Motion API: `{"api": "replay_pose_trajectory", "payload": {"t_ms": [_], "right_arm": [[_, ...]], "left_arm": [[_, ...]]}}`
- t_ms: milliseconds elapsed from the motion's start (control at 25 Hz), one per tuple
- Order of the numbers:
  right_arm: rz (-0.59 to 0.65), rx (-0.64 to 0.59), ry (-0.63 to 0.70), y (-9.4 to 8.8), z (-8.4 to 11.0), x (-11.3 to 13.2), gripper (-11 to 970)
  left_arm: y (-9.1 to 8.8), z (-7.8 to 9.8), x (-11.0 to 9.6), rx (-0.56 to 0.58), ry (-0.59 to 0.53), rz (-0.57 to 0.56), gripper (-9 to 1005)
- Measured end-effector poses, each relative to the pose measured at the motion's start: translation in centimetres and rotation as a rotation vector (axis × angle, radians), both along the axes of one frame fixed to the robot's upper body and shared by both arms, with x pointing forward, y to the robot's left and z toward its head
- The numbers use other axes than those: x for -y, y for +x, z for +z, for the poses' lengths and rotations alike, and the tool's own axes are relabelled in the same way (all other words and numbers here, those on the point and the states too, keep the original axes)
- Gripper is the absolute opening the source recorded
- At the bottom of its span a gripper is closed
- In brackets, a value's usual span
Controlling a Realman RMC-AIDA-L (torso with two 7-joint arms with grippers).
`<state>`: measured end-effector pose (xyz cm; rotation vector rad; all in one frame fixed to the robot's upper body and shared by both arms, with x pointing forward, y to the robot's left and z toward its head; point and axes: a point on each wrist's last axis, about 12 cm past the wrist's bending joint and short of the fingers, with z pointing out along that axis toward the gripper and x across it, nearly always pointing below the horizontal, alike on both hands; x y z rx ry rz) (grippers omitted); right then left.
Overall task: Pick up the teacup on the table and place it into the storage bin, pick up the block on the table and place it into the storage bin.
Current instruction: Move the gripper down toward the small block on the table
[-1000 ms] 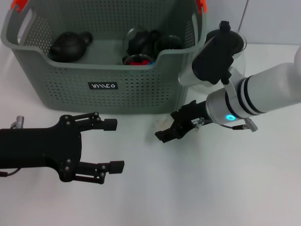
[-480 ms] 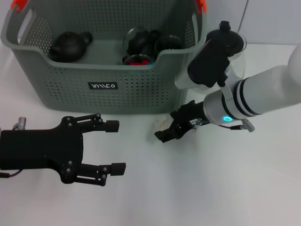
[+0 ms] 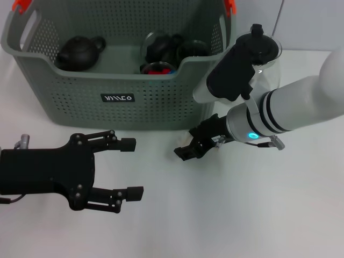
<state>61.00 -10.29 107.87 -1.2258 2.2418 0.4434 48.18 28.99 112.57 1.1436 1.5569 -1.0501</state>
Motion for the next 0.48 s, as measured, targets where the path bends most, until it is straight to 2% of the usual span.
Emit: {"api": "replay_pose_trajectory", "payload": {"t_ms": [80,480], "right_arm": [[-0.002,0.003,-0.001,0.05,-0.02,0.01,708],[-0.004,0.017,0.001,0.27,0.16,-0.16,704]], "left_arm": [[0.00,-0.01,0.00,0.000,0.000,0.000,907],[0.01,0.00,0.02,0.000,-0.001,0.000,908]]}}
